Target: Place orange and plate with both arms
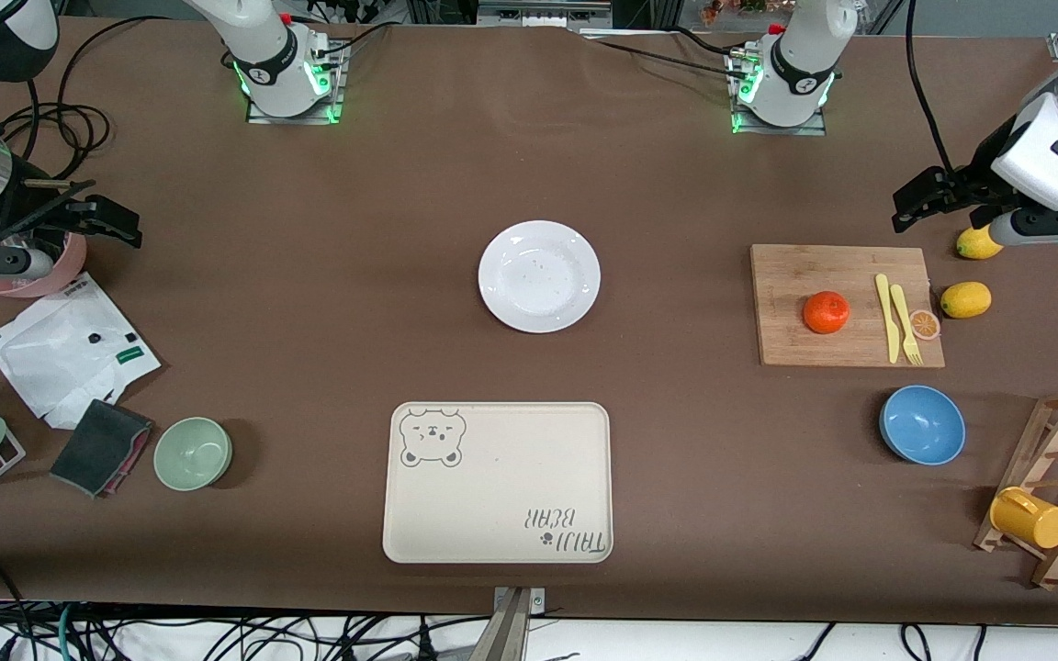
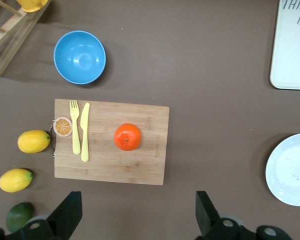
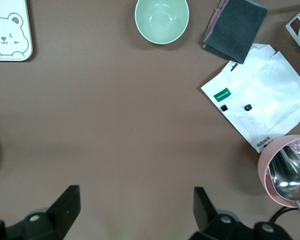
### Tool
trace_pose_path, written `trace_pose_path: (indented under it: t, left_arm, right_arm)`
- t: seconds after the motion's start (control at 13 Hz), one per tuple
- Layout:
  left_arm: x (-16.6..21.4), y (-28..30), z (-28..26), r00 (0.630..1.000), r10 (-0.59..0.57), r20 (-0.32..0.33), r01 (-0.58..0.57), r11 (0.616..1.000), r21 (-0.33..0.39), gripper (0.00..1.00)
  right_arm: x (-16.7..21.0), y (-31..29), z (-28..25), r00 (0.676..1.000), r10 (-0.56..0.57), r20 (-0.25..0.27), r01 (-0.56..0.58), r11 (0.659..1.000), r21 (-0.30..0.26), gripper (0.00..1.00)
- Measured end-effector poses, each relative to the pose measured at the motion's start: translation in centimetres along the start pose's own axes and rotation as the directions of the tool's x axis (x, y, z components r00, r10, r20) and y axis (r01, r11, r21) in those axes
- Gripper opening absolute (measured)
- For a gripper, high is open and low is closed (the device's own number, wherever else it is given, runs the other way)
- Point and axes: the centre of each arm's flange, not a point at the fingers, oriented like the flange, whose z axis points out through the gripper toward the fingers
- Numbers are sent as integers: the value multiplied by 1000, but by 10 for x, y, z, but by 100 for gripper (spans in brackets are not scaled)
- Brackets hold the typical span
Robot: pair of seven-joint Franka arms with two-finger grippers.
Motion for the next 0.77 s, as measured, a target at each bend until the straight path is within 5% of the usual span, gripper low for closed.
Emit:
trace_pose_path:
  t: [0.38, 0.77]
  left_arm:
    - [10, -4, 6, 1000, -4, 14, 3, 1000, 17, 100]
    - [4, -11, 15, 995, -17, 103, 14, 999, 29, 100]
  right_arm:
    - [0, 0, 0, 1000, 0, 0, 0, 1000, 0, 100]
    - [0, 0, 0, 1000, 1, 0, -1, 1000, 0, 100]
